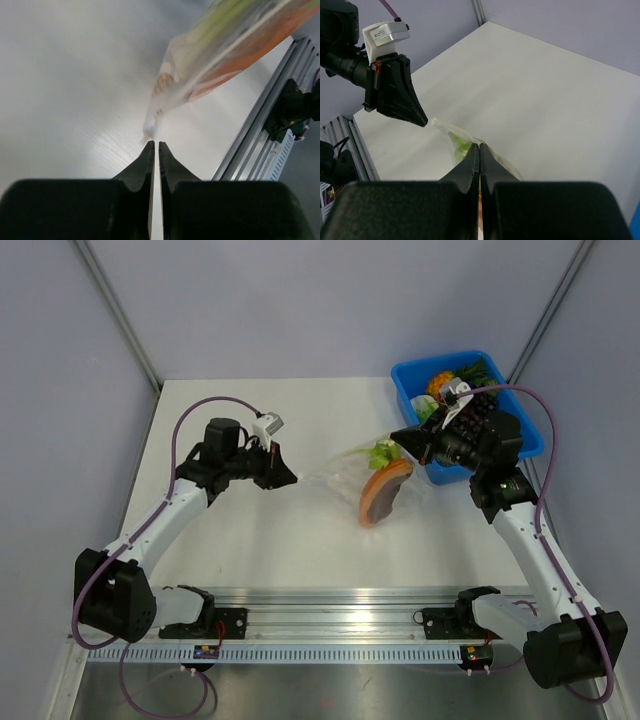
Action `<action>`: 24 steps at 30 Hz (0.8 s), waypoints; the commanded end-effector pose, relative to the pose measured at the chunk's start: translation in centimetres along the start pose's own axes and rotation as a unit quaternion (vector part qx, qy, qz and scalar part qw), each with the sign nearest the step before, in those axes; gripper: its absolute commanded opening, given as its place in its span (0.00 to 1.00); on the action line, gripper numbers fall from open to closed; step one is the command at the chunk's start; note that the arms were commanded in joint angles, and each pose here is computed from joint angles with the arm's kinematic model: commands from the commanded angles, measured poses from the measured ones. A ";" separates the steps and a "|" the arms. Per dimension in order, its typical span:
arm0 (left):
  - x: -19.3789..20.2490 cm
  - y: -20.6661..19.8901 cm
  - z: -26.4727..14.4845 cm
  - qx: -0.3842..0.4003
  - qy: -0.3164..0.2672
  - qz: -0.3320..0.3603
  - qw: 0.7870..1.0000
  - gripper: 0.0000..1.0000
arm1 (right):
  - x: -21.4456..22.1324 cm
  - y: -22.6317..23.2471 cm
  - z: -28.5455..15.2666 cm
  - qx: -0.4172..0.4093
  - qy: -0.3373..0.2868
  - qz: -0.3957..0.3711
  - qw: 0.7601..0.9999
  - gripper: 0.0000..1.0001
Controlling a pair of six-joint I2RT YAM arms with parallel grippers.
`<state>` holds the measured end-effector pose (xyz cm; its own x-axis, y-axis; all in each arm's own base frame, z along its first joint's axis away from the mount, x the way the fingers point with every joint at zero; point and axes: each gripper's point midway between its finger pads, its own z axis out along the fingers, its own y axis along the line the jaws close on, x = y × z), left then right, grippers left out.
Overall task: Place the food in the zip-top bag and seal the zipper
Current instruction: Zip the zipper food storage bag at the center of the board, then place the zipper food storage bag at the center of the board.
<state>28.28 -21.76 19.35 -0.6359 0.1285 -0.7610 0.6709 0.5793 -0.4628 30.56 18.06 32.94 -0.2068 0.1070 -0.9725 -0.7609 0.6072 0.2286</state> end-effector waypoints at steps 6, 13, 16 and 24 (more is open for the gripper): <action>0.0 0.8 -1.1 -0.028 -0.003 -0.008 1.000 0.00 | -4.1 -0.5 0.1 0.003 -0.067 -0.041 0.997 0.00; -5.4 -0.7 -1.7 -0.010 -0.046 0.016 0.999 0.00 | -5.1 0.8 2.0 -0.076 -0.062 -0.014 0.995 0.00; -8.2 0.3 -2.6 -0.054 -0.064 0.024 0.996 0.00 | -6.1 1.6 3.8 -0.111 -0.061 0.002 0.992 0.00; -14.6 1.6 -8.1 -0.135 -0.159 -0.024 0.978 0.08 | -6.4 7.5 9.6 -0.203 -0.025 -0.017 0.979 0.44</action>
<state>34.73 -18.54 30.03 -0.5229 -0.0325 -0.8517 0.5852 0.7129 -0.3865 34.31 26.65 35.77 -0.2757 0.1325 -0.9521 -0.8776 0.3693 0.3055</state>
